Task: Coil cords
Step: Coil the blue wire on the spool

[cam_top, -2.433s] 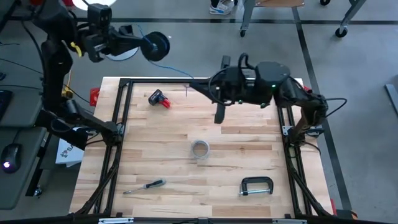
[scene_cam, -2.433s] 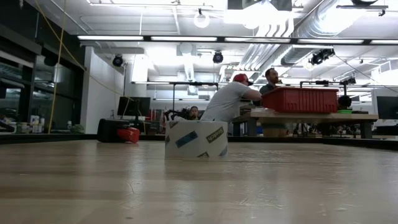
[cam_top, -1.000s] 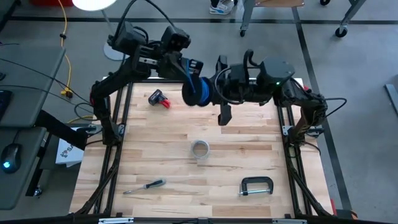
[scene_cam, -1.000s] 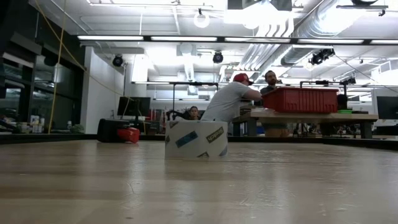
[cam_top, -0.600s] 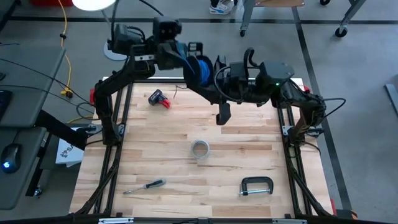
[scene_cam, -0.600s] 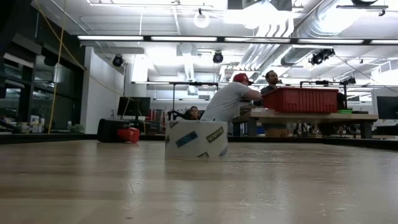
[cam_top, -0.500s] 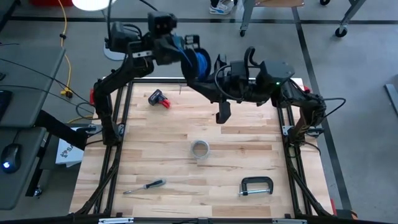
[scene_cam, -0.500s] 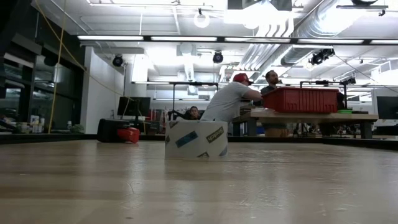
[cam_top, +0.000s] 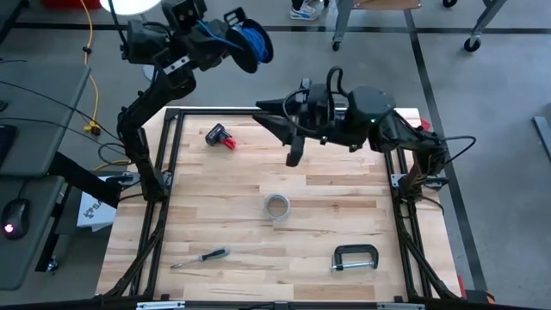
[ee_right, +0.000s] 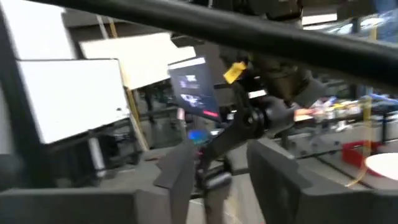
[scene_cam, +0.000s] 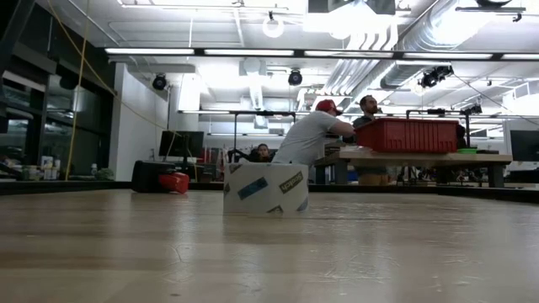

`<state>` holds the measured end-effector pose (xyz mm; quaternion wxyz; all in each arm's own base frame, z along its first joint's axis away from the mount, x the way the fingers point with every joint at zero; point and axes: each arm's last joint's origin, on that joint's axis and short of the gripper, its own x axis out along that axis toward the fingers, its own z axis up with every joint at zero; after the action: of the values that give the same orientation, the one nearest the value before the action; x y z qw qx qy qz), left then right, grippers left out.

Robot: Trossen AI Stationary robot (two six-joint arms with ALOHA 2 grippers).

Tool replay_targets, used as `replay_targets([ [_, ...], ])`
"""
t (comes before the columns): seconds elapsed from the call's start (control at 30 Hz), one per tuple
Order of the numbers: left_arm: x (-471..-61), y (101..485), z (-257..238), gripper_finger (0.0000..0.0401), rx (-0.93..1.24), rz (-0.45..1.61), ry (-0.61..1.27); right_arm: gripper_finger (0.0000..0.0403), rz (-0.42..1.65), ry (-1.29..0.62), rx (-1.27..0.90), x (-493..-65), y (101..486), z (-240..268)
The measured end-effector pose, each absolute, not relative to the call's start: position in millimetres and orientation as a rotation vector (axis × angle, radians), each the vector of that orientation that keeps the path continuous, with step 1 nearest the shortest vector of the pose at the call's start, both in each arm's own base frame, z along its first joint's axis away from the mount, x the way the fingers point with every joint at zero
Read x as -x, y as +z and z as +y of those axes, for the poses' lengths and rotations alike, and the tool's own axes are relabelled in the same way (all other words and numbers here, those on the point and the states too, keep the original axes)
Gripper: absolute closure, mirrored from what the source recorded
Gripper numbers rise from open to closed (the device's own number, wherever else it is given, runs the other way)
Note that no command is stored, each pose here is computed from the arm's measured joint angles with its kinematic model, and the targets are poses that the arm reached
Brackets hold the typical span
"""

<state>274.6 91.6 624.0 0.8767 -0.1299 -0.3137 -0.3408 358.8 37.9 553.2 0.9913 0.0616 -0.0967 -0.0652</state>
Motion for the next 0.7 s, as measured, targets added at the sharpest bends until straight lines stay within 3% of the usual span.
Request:
replay_targets([
  [0.17,-273.5,624.9,88.6,0.0396,0.279,-0.654,-0.725,0.0229,-0.154,-0.223,-0.027,-367.3,545.1,35.9],
  [0.4,-268.5,627.6,86.3,0.0396,0.279,-0.654,-0.733,0.0227,-0.133,-0.39,0.12,-363.7,547.2,36.8],
  [0.7,-265.4,629.3,84.9,0.0396,0.275,-0.656,-0.737,0.0226,-0.135,-0.394,0.165,-362.8,548.4,41.3],
])
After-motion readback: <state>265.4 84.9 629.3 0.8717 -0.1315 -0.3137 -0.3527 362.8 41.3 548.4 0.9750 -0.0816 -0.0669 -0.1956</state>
